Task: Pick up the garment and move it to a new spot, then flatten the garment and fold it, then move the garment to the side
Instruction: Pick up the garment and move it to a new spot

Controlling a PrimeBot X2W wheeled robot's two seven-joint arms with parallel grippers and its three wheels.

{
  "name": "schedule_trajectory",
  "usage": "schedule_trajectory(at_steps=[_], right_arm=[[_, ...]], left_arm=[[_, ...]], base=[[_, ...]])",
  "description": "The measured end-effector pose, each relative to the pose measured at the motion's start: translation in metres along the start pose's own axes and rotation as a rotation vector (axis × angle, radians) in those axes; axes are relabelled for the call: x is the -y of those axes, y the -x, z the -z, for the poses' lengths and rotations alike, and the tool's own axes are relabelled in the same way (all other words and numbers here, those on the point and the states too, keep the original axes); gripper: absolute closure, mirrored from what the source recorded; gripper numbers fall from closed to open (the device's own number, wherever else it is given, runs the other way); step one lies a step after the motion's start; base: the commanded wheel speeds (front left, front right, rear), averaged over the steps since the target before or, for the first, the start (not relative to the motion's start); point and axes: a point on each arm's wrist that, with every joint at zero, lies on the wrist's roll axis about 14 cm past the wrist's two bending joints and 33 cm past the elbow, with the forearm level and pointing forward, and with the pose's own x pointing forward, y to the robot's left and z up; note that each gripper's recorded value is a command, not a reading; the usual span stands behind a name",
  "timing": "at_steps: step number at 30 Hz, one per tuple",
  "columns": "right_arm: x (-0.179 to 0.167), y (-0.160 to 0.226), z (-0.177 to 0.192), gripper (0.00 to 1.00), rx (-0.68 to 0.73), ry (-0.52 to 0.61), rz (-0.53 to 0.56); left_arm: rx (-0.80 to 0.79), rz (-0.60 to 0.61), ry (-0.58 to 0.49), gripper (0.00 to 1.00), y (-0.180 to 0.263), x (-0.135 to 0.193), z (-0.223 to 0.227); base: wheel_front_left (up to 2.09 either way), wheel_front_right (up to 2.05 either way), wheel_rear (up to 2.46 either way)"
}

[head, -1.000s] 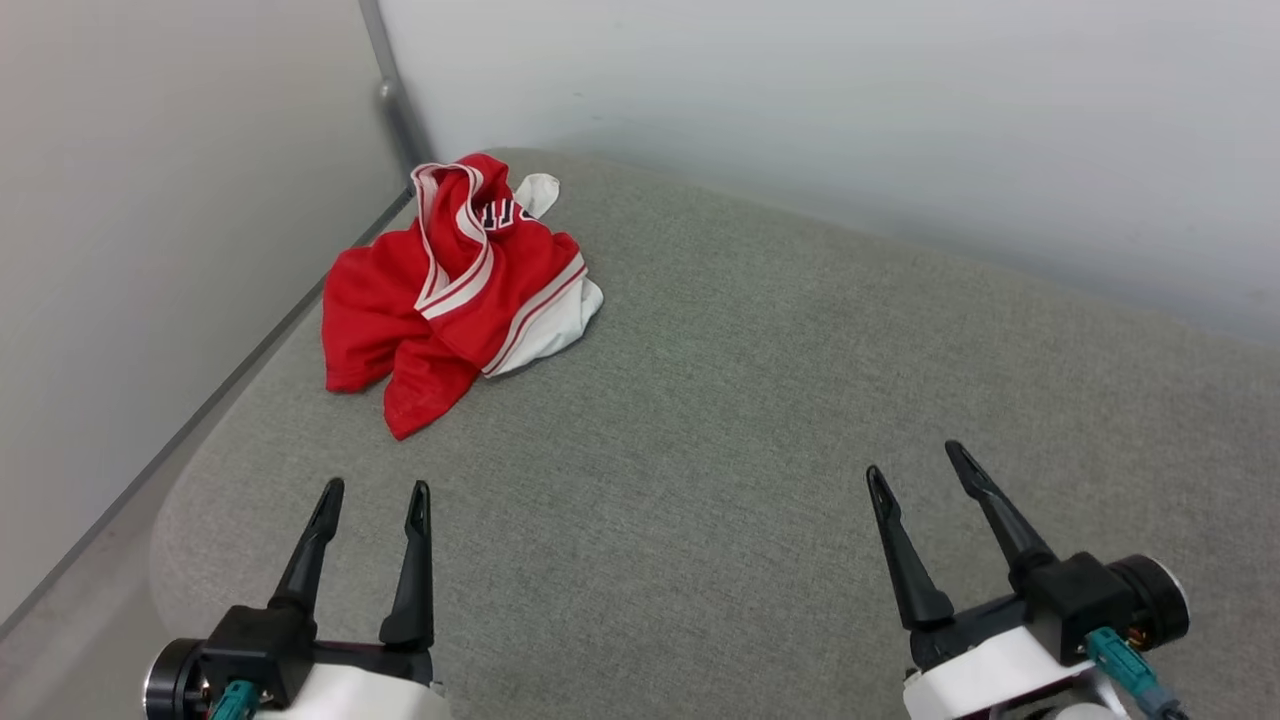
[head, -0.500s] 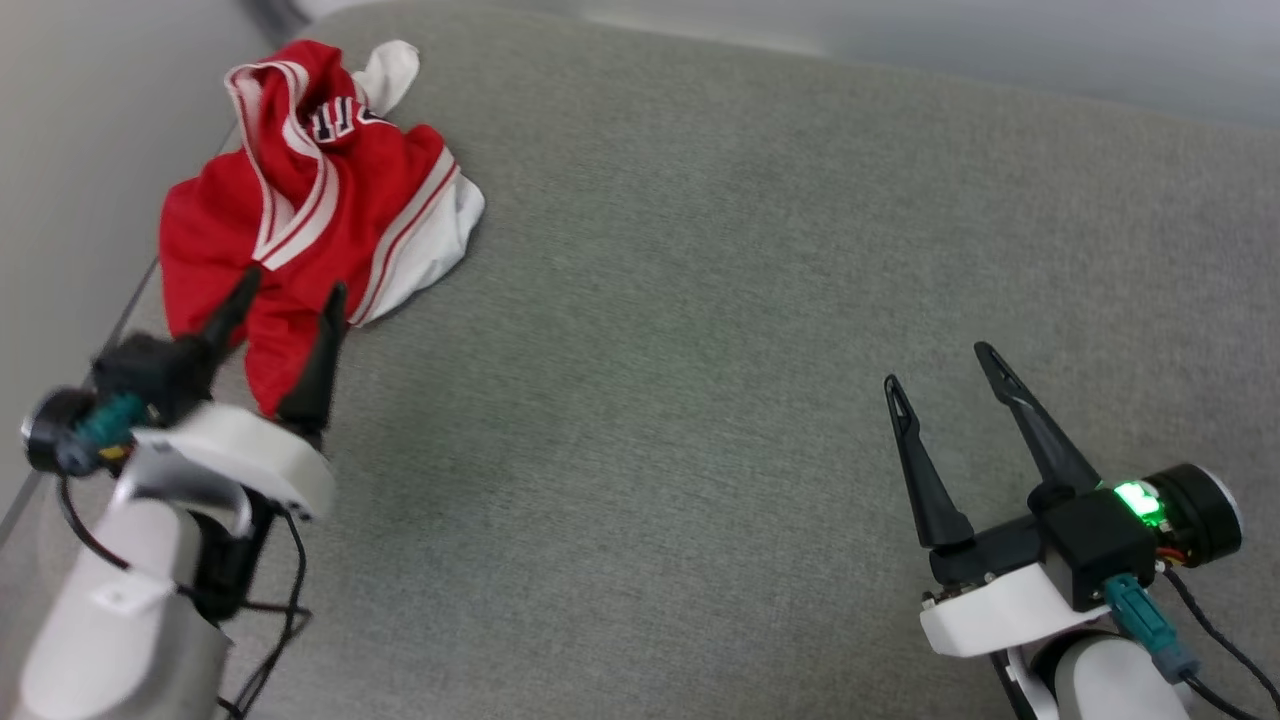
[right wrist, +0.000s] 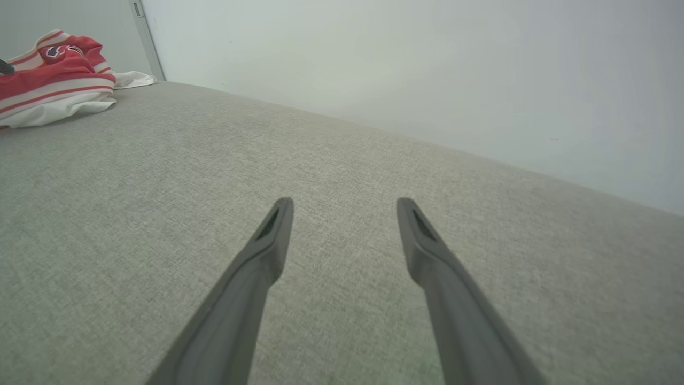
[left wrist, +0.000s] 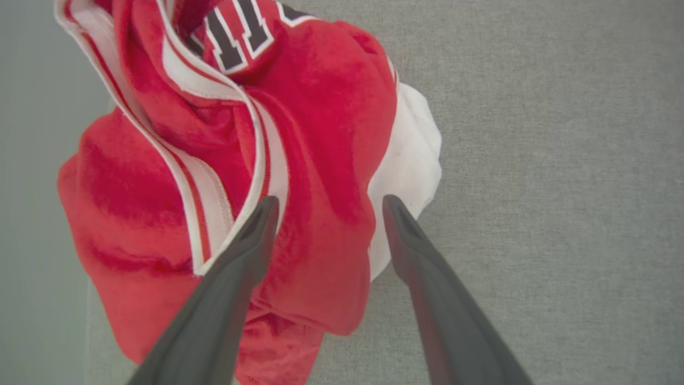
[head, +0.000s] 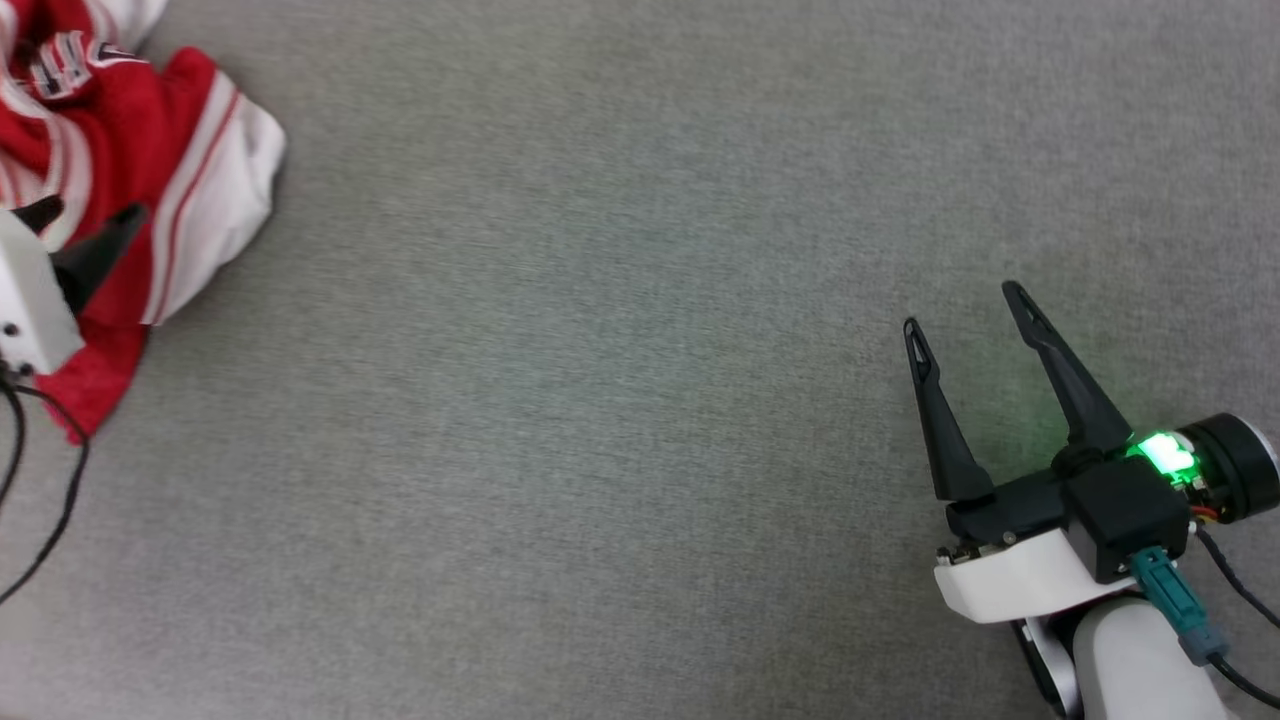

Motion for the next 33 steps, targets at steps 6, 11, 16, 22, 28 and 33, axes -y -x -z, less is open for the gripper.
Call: schedule_trajectory(at_steps=[6, 11, 16, 22, 28, 33], right_arm=[[0.015, 0.002, 0.021, 0.0, -0.038, -0.005, 0.036], [0.027, 0.006, 0.036, 0.0, -0.069, 0.001, 0.067], [0.031, 0.007, 0.043, 0.0, -0.079, 0.002, 0.079], [0.03, 0.006, 0.039, 0.0, -0.071, 0.009, 0.075], [0.027, 0.009, 0.021, 0.0, -0.042, 0.019, 0.071], [0.026, 0.016, -0.003, 0.0, 0.003, 0.013, 0.079]], left_arm=[[-0.174, 0.024, 0.045, 0.0, -0.029, 0.0, 0.018], [-0.284, 0.021, 0.066, 0.0, -0.05, -0.001, 0.042], [-0.358, 0.023, 0.111, 1.0, -0.059, -0.002, 0.056], [-0.33, 0.032, 0.123, 1.0, -0.054, 0.001, 0.054], [-0.26, 0.101, 0.125, 1.0, -0.036, 0.021, 0.045], [-0.182, 0.164, 0.057, 1.0, -0.01, 0.039, 0.031]], base=[[0.0, 0.0, 0.0], [0.0, 0.0, 0.0], [0.0, 0.0, 0.0], [0.0, 0.0, 0.0], [0.0, 0.0, 0.0], [0.0, 0.0, 0.0]])
